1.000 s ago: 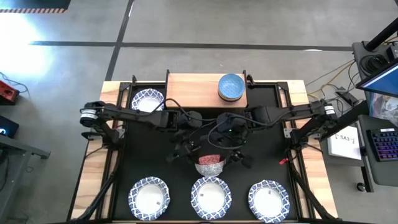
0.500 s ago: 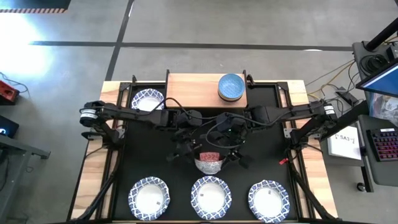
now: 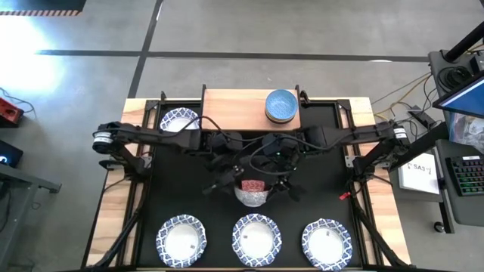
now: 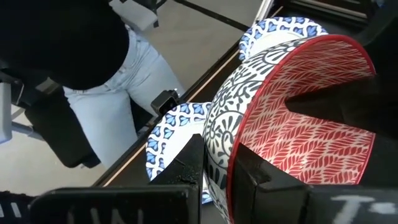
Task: Place and stack bowls onto a shelf
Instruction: Stack the middle left red bowl on top of the light blue stacked bowls on the shelf
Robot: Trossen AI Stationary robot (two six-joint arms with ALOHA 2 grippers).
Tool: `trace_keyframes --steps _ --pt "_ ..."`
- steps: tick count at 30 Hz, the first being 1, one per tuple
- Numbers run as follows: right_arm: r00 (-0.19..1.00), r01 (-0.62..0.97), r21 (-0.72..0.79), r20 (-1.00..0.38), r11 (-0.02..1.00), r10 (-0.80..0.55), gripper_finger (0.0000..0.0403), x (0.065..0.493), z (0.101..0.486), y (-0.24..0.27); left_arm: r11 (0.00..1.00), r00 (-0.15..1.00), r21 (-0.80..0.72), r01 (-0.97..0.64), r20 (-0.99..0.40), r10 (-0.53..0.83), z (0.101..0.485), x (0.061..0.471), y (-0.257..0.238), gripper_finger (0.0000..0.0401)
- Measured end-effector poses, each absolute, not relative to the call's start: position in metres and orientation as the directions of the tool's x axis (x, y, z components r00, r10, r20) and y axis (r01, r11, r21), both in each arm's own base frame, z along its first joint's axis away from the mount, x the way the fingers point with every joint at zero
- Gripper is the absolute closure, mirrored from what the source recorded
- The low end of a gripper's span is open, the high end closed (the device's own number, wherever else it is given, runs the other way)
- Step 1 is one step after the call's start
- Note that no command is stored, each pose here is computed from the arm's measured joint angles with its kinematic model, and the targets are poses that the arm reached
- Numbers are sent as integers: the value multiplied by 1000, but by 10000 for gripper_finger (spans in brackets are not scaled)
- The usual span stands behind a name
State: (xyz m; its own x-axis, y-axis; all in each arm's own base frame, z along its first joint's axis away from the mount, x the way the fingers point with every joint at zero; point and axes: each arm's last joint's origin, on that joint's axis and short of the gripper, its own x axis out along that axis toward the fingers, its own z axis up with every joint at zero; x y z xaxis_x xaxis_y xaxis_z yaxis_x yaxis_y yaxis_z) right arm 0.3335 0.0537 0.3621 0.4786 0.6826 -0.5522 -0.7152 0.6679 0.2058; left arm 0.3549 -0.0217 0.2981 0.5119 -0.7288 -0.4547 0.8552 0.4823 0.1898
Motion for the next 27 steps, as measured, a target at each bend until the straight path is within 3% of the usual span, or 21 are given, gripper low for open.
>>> trace_keyframes --steps 6,19,27 --pt "501 -693 210 -547 689 671 374 335 365 42 527 515 143 838 -528 -675 304 351 -20 323" --pt "532 -667 211 -537 714 655 374 334 375 26 549 508 93 830 -533 -677 304 349 -19 321" --pt "537 -651 208 -553 730 637 374 334 374 25 625 542 65 778 -570 -617 304 348 -13 292"
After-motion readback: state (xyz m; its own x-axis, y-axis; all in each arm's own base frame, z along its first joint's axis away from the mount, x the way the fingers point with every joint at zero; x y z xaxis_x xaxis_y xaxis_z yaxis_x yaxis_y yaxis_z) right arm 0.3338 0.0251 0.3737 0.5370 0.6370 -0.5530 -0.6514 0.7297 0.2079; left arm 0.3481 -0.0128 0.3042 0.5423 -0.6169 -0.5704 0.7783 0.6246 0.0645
